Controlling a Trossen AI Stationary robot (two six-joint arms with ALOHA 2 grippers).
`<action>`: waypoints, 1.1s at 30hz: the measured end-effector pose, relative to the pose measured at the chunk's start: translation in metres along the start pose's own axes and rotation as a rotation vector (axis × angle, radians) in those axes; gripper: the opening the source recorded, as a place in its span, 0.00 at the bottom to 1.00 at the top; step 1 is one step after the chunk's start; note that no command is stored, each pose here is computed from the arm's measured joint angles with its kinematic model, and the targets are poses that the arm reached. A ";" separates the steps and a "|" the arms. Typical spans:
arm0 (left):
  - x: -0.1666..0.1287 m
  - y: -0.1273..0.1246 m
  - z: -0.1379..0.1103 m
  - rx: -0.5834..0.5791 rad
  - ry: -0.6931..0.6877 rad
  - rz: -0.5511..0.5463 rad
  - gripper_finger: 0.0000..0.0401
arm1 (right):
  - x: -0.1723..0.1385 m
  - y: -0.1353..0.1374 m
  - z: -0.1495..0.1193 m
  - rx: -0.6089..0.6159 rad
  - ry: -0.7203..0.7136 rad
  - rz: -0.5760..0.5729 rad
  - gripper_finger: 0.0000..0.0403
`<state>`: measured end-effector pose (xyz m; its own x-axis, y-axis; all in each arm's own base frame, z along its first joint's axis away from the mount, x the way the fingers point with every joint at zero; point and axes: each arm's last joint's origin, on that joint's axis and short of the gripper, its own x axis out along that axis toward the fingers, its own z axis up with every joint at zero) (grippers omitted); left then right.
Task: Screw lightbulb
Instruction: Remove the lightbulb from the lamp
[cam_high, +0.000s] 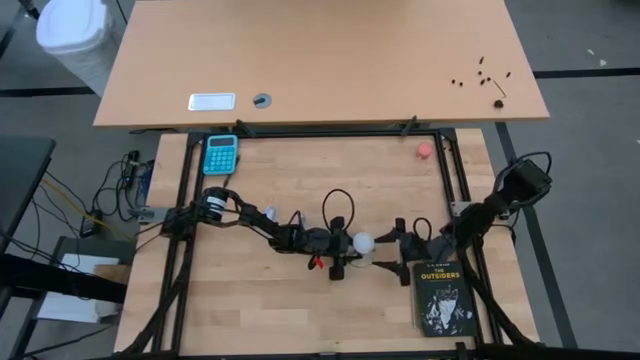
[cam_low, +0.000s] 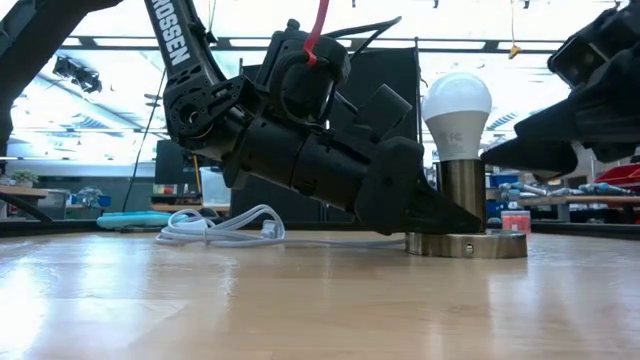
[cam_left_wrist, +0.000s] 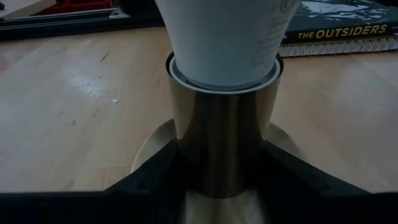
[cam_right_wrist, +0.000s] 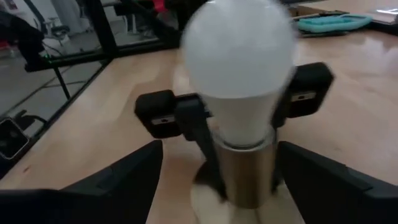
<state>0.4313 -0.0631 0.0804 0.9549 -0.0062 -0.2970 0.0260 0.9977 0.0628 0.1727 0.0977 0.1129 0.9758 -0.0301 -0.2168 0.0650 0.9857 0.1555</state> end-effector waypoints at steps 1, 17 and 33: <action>0.000 0.000 0.000 0.000 0.000 0.000 0.48 | 0.002 0.004 0.001 -0.006 0.007 0.000 0.81; 0.000 0.000 0.000 -0.008 -0.004 0.004 0.48 | 0.005 0.058 0.007 -0.034 0.056 -0.295 0.76; 0.000 0.003 0.001 -0.004 -0.005 0.041 0.48 | 0.003 0.059 0.007 0.024 0.071 -0.437 0.76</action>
<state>0.4318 -0.0603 0.0810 0.9566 0.0347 -0.2892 -0.0146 0.9973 0.0714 0.1807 0.1545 0.1280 0.8390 -0.4304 -0.3329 0.4736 0.8789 0.0572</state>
